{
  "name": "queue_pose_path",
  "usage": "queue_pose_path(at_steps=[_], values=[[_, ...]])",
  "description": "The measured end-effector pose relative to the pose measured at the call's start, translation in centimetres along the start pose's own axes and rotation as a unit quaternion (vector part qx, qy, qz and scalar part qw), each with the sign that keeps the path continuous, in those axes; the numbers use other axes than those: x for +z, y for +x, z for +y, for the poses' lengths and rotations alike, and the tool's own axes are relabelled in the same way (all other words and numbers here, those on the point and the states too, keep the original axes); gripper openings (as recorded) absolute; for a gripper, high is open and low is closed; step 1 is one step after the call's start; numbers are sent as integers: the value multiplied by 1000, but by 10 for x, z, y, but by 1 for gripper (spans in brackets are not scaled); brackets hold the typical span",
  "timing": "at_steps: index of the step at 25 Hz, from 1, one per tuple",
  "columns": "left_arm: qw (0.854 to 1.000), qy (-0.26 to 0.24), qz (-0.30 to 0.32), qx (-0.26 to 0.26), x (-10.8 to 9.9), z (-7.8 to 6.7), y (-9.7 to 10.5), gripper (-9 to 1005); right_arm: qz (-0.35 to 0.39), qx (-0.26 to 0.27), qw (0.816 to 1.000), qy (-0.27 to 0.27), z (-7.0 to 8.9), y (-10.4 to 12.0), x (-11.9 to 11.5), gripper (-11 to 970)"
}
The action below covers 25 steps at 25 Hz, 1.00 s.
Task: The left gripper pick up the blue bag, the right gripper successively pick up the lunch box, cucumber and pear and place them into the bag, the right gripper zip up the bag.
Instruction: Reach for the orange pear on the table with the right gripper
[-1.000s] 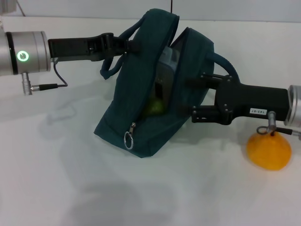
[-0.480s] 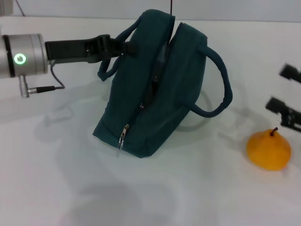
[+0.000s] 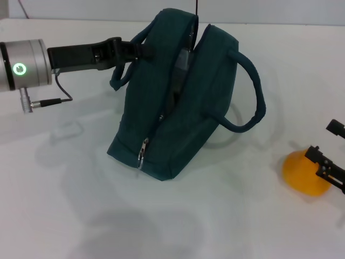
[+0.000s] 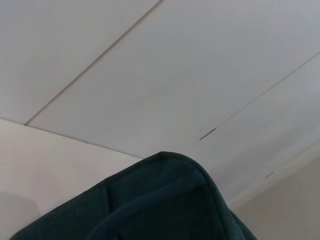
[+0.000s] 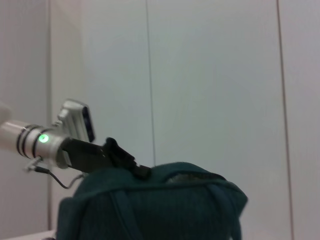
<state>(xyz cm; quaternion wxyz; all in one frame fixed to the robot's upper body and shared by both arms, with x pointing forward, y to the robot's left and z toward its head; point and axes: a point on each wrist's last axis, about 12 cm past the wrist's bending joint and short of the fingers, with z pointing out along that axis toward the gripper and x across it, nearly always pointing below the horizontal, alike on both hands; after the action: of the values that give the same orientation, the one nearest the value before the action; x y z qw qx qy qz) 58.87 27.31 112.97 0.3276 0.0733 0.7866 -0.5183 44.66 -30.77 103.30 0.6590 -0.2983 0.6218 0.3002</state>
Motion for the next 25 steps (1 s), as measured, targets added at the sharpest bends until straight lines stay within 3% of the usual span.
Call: queue_pose_path(at_steps=[14,25], values=[[1000,-3,-2,-6,-3,3,7,45,20,-8,1000,18,6,12,1,695],[1000,-2,0,-7,-4,4,9,45,21,4,1000,15,8,14,5,512]])
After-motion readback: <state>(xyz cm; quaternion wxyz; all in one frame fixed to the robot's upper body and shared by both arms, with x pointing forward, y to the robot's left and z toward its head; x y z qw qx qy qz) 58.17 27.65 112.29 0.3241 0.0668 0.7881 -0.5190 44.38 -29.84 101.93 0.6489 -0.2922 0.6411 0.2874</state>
